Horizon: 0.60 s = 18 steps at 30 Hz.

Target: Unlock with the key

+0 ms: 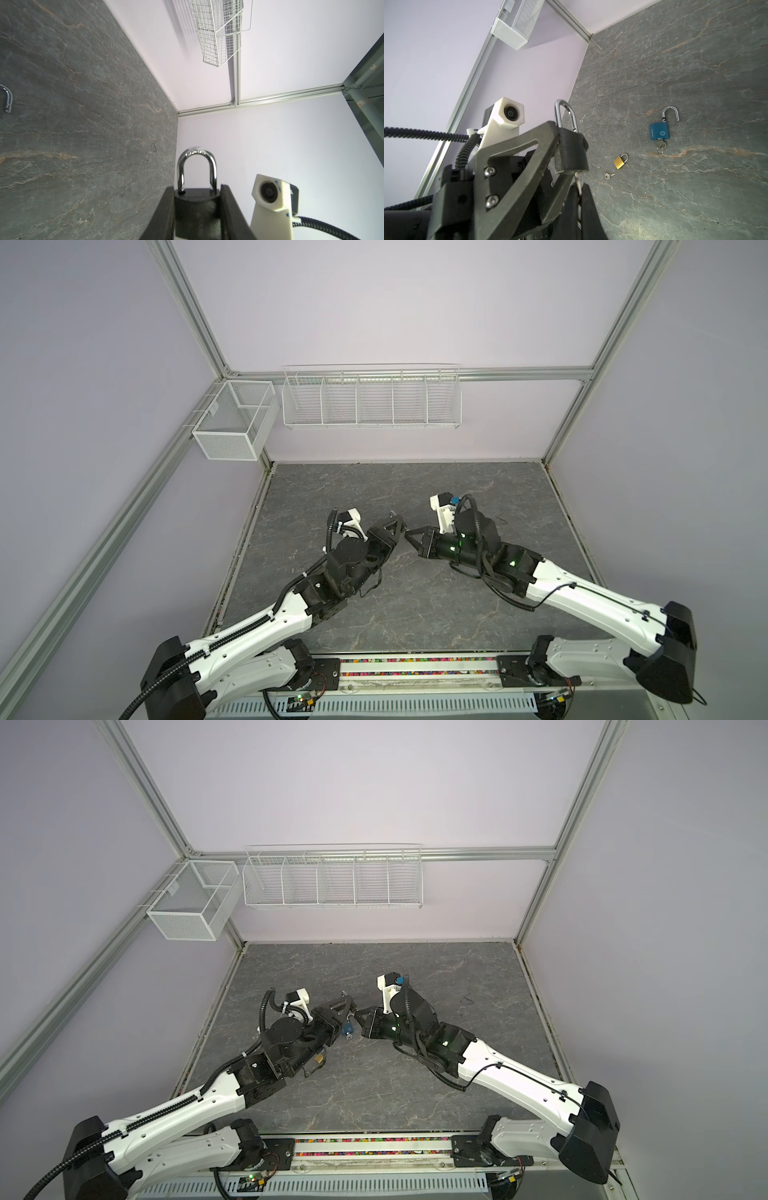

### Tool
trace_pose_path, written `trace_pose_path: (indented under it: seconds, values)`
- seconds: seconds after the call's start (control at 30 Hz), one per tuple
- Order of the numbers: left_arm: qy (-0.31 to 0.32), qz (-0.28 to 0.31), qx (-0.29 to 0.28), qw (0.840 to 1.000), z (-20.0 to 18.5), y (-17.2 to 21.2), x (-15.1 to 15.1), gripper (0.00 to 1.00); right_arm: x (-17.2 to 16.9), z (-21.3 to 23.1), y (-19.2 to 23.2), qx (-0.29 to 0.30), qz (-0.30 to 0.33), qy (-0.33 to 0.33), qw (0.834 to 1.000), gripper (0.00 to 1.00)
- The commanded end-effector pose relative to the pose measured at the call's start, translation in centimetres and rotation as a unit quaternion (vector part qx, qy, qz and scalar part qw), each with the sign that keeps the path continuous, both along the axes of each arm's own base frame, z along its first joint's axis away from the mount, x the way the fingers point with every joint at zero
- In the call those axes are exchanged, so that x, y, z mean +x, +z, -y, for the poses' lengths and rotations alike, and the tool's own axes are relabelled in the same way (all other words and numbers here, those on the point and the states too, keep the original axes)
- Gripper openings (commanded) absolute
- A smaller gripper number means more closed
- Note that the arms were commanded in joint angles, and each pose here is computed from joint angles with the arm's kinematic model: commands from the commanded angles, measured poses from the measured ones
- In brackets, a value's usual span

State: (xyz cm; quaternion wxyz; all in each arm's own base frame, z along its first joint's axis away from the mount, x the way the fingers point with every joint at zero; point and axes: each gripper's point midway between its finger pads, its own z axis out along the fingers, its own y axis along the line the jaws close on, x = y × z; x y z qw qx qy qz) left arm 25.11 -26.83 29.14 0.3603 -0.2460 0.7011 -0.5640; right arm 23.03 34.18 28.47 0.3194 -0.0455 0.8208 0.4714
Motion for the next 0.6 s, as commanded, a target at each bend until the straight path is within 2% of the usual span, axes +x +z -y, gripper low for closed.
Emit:
trace_pose_path:
  seconds: [0.0,0.17,0.23,0.43,0.57]
  values:
    - [-0.053,0.004,0.043,0.998,1.1,-0.4,-1.9,0.00,-0.2,-0.5,5.3,0.062,0.069,0.016,0.996,0.06]
    - [-0.039,0.026,0.069,0.997,0.3,0.7,-1.7,0.00,-0.1,-0.1,5.0,0.039,0.079,0.012,0.996,0.07]
    - [-0.034,0.036,0.084,0.995,0.1,1.3,-1.5,0.00,0.0,0.2,4.6,0.021,0.081,0.010,0.996,0.10]
    - [-0.010,0.058,0.137,0.989,-1.0,2.3,-1.0,0.00,0.1,1.9,2.8,-0.041,0.077,-0.009,0.996,0.31]
    - [0.000,0.076,0.196,0.978,-1.7,2.4,-0.6,0.00,0.0,3.6,1.4,-0.088,0.077,-0.022,0.993,0.49]
